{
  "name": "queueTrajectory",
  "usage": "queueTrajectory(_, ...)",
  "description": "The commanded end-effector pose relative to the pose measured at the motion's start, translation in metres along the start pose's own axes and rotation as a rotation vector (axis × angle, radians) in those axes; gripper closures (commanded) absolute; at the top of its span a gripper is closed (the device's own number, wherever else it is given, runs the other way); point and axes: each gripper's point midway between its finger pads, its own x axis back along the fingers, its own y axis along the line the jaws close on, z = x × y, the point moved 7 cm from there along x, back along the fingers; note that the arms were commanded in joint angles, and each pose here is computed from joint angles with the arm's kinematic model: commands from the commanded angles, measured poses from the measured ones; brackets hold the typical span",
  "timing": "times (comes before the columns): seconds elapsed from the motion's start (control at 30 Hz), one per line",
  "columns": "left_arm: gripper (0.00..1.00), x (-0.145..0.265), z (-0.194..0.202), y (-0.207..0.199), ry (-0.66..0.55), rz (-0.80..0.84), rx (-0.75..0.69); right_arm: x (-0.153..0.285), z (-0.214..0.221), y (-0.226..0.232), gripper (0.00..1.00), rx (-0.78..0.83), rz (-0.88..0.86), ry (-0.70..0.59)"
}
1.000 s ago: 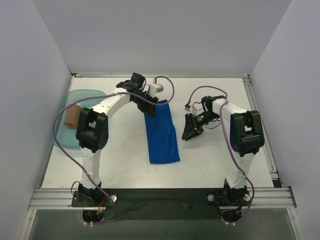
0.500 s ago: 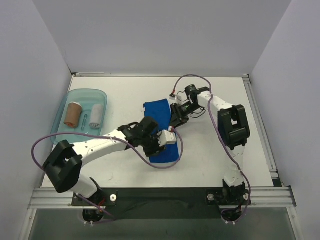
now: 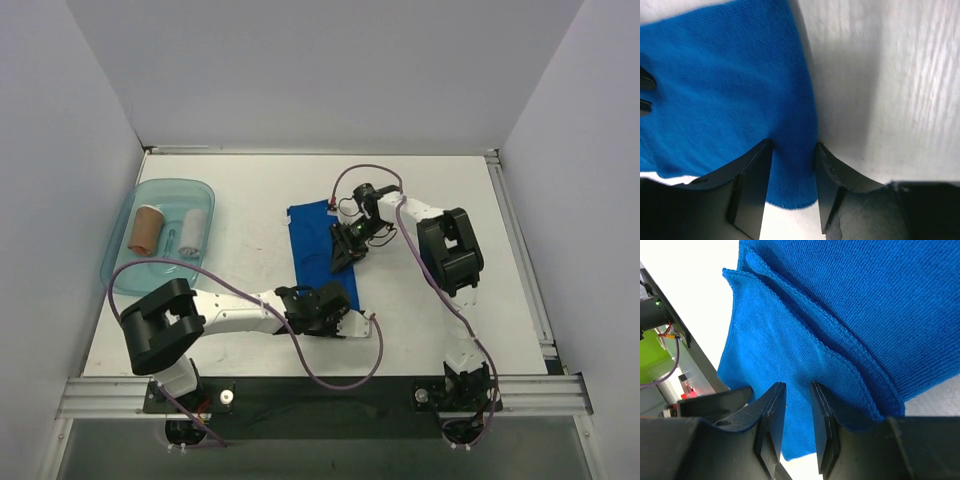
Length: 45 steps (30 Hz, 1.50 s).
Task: Roll the towels
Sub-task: Roll the towel
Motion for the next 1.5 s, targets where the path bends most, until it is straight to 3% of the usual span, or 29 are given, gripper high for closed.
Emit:
queueTrajectory(0.0, 0.52, -0.009, -0.005, 0.008, -0.011, -0.054, -0.047, 0.000, 0.006, -0.008, 0.72, -0.010, 0.040, 0.021)
queueTrajectory(0.1, 0.63, -0.010, -0.002, 0.002, -0.009, -0.020, -0.056, -0.002, 0.009, -0.010, 0.72, -0.016, 0.044, 0.033)
queueTrajectory(0.17, 0.76, -0.003, -0.002, -0.002, -0.021, 0.026, -0.061, -0.004, 0.014, -0.010, 0.72, -0.023, 0.041, 0.044)
queueTrajectory(0.3, 0.84, 0.017, -0.010, -0.015, -0.077, 0.171, -0.026, 0.005, 0.029, 0.003, 0.72, -0.021, 0.030, 0.047)
queueTrajectory(0.4, 0.89, 0.035, -0.017, -0.028, -0.104, 0.322, 0.020, 0.024, 0.035, 0.021, 0.66, 0.011, 0.015, 0.003)
queueTrajectory(0.53, 0.92, 0.054, -0.022, -0.035, -0.126, 0.434, 0.076, 0.059, 0.033, 0.039, 0.48, 0.080, 0.042, -0.094)
queueTrajectory(0.6, 0.93, 0.062, -0.029, -0.030, -0.152, 0.456, 0.110, 0.074, 0.029, 0.037, 0.40, 0.070, 0.045, -0.138)
queueTrajectory(0.63, 0.94, 0.065, -0.030, -0.030, -0.155, 0.478, 0.124, 0.084, 0.025, 0.039, 0.32, 0.076, 0.043, -0.167)
queueTrajectory(0.77, 0.93, 0.069, -0.027, 0.001, -0.197, 0.522, 0.255, 0.112, 0.016, 0.033, 0.25, 0.066, 0.044, -0.238)
queueTrajectory(1.03, 0.89, 0.066, -0.018, 0.089, -0.269, 0.491, 0.412, 0.134, 0.015, 0.027, 0.24, 0.053, 0.046, -0.282)
queueTrajectory(1.3, 0.90, 0.028, 0.003, 0.128, -0.228, 0.458, 0.461, 0.131, 0.023, 0.035, 0.25, 0.033, -0.016, -0.269)
queueTrajectory(1.47, 0.90, 0.005, 0.014, 0.142, -0.225, 0.454, 0.524, 0.125, 0.032, 0.032, 0.32, 0.011, -0.024, -0.245)
